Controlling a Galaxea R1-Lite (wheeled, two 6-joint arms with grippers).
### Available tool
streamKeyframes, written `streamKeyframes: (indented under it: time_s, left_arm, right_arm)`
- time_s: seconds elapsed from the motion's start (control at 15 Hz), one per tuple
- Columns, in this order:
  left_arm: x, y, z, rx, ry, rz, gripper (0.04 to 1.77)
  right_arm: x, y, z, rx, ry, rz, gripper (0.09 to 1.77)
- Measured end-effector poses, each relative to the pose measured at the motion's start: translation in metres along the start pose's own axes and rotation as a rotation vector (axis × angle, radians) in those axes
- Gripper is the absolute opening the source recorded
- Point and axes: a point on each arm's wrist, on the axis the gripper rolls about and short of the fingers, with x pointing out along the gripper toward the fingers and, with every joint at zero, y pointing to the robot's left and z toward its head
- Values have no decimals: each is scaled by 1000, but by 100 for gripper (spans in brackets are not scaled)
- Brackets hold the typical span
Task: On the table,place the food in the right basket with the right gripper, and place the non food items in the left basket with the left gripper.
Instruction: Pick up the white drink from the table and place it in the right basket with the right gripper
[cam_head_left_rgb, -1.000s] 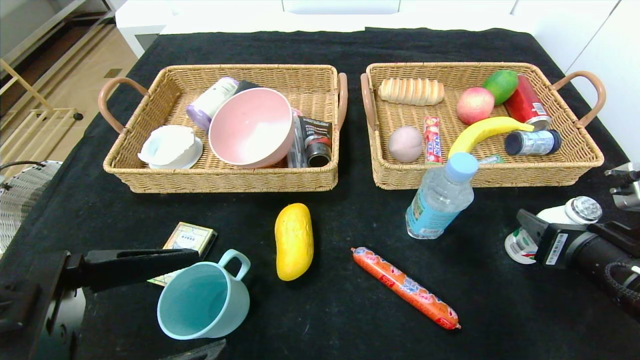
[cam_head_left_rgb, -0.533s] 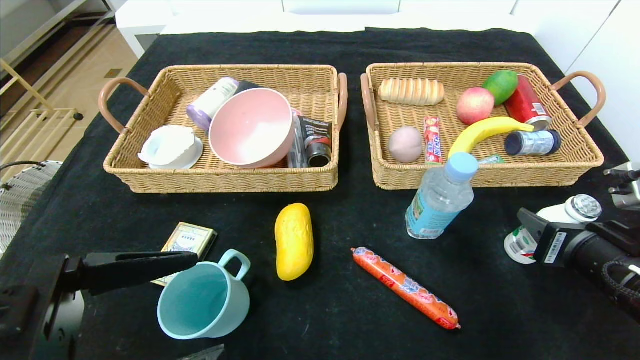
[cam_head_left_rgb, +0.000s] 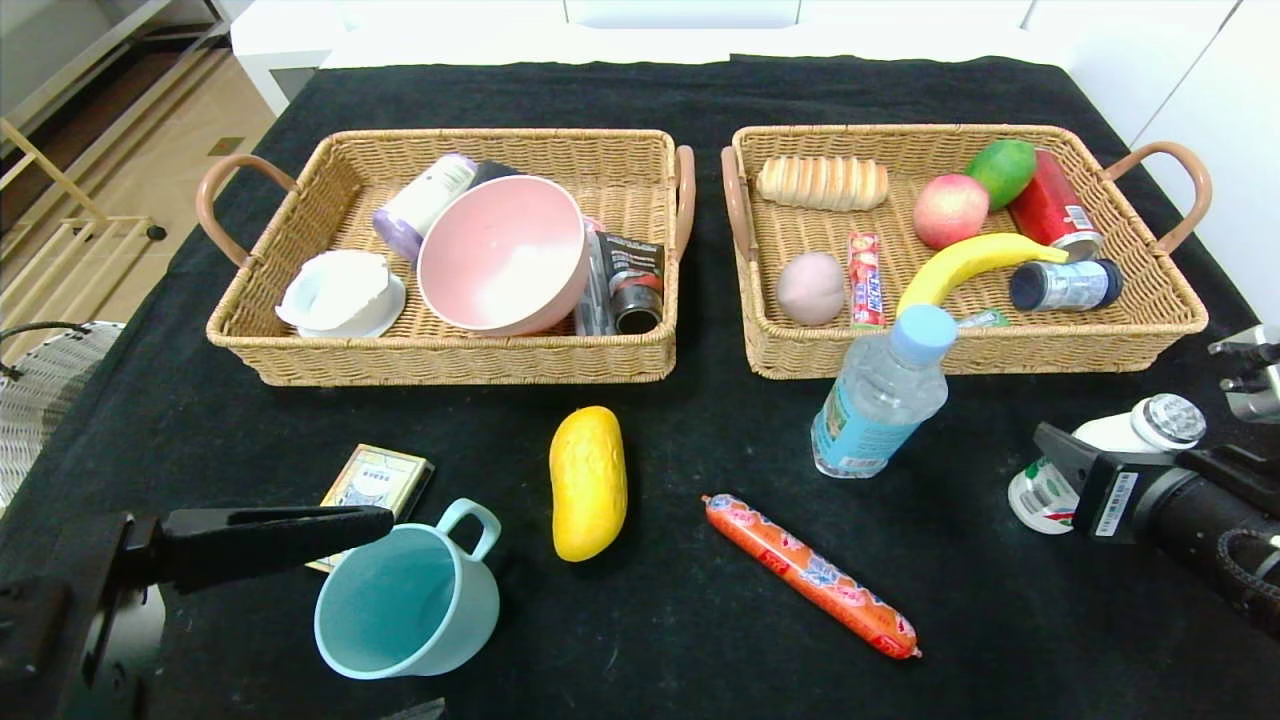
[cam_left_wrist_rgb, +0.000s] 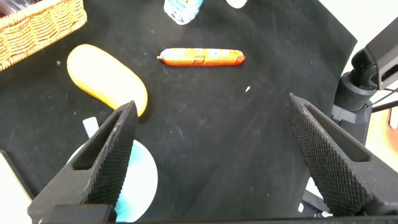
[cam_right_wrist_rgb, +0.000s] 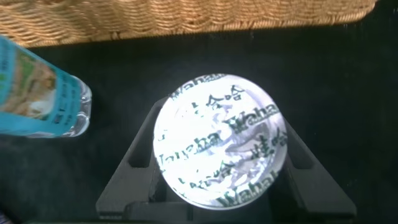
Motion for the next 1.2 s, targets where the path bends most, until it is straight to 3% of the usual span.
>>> streamKeyframes:
  time_s: [0.2, 0.6, 0.73, 1.2]
  left_arm:
    - [-1, 0, 0, 5, -4, 0, 172]
    - [-3, -1, 1, 23, -13, 3, 172]
    - [-4, -1, 4, 32, -48, 7, 172]
    - [-5, -1, 3, 40, -78, 12, 172]
  right_arm:
    - [-8, 0, 22, -1, -27, 9, 92]
    - [-10, 1, 98, 38, -147, 42, 92]
    - [-3, 4, 117, 49, -188, 54, 92]
    - [45, 28, 141, 43, -216, 90, 91]
